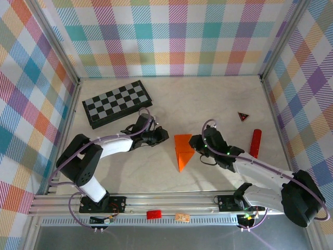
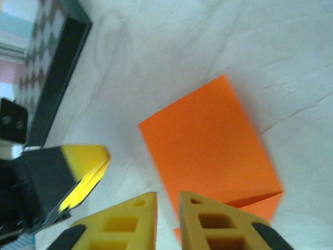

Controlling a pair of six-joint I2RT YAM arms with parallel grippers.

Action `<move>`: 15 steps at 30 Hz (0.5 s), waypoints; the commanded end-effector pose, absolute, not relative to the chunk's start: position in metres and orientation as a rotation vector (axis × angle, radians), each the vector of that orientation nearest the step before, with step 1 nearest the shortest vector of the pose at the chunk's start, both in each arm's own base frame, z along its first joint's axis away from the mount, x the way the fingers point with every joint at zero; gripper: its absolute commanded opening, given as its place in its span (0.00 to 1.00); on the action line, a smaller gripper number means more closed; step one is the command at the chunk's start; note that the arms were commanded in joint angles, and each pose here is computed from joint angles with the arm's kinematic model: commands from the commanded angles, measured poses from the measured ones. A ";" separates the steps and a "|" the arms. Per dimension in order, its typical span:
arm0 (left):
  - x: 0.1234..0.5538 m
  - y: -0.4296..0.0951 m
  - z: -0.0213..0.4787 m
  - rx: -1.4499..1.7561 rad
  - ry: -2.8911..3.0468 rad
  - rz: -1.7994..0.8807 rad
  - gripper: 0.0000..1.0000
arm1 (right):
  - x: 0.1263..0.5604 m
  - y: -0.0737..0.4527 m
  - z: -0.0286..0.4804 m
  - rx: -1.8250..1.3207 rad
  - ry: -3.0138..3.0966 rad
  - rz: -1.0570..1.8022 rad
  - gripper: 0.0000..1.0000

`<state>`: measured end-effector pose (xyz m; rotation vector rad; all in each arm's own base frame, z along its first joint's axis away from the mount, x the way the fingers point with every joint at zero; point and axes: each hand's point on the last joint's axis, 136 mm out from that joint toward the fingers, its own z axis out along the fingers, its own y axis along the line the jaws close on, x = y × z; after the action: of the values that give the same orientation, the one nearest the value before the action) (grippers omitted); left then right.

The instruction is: Fold a paper plane with a square sheet of paper (pick it up from the middle)

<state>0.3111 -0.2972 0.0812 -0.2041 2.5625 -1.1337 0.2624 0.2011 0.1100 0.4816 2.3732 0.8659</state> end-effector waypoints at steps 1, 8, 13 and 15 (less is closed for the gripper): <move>0.307 -0.323 0.085 -0.074 2.581 -1.183 0.13 | 0.249 0.189 0.077 0.425 2.541 0.875 0.18; 0.306 -0.336 0.060 -0.049 2.679 -1.090 0.09 | 0.242 0.192 0.057 0.386 2.668 0.963 0.24; 0.306 -0.341 0.041 -0.075 2.723 -1.089 0.08 | 0.242 0.193 0.051 0.384 2.708 1.040 0.42; 0.305 -0.339 0.032 -0.083 2.746 -1.068 0.07 | 0.241 0.192 0.049 0.390 2.720 1.059 0.47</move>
<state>0.3095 -0.3357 0.0405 -0.1015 2.7050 -1.0905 0.2479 0.1865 0.0476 0.4442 2.6880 0.9760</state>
